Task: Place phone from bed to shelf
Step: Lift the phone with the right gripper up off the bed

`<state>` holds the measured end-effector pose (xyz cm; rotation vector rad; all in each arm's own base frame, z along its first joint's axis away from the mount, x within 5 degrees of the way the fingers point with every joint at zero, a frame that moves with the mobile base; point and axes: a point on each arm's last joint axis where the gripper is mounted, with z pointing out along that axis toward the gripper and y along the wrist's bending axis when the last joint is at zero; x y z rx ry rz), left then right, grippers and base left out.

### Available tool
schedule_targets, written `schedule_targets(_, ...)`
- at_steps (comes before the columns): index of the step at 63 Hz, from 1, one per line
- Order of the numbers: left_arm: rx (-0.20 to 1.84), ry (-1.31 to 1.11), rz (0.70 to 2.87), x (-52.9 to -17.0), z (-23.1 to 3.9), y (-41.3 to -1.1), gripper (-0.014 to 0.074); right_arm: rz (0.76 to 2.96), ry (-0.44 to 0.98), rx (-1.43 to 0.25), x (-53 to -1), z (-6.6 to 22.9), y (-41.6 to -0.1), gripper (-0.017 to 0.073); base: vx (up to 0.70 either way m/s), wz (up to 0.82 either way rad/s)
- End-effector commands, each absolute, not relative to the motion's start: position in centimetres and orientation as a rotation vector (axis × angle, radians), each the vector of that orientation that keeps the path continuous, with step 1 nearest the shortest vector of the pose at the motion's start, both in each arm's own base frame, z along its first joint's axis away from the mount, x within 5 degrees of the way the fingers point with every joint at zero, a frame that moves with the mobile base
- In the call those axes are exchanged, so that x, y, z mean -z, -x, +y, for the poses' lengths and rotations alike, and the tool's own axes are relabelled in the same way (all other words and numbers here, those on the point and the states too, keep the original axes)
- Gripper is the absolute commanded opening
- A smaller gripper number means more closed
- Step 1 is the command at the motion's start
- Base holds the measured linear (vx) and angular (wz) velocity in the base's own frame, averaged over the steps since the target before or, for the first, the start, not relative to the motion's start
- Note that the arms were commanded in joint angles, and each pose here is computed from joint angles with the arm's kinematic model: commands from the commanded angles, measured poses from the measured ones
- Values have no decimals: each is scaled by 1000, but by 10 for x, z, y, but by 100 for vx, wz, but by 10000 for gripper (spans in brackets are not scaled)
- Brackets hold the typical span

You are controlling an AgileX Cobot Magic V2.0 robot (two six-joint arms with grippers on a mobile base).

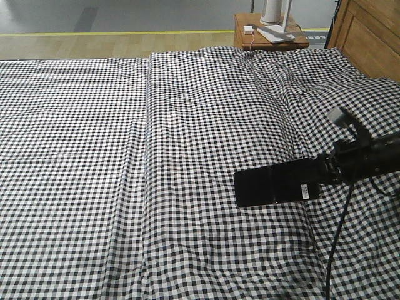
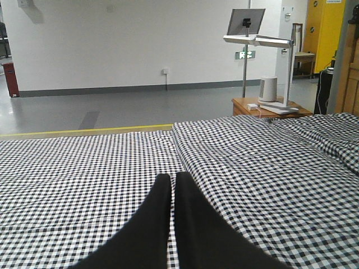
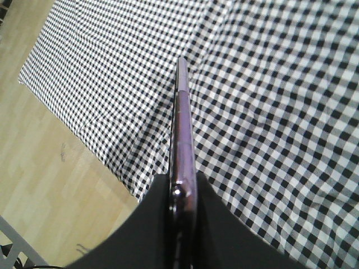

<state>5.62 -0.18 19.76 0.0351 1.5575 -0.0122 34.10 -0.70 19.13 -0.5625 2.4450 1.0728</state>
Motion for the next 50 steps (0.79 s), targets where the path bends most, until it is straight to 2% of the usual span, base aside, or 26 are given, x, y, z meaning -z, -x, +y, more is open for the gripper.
schedule_targets(1, 31, -21, 1457, -213, -2, -54, 1, 2279, 642, -1150, -245, 4, -320, -3, 0, 0)
schedule_targets(19, 31, -21, 1457, -213, -2, -54, 1, 2051, 659, -1072, -309, 18, -283, -3, 0, 0)
schedule_targets(29, 31, -21, 1457, -213, -2, -54, 1, 1927, 646, -1085, -336, 27, -272, -3, 0, 0)
schedule_targets(35, 31, -21, 1457, -213, -2, -54, 1, 1888, 695, -1112, -343, 42, -265, -3, 0, 0)
schedule_targets(50, 31, -21, 1457, -213, -2, -54, 1, 1820, 925, -1243, -353, 100, -242, -3, 0, 0)
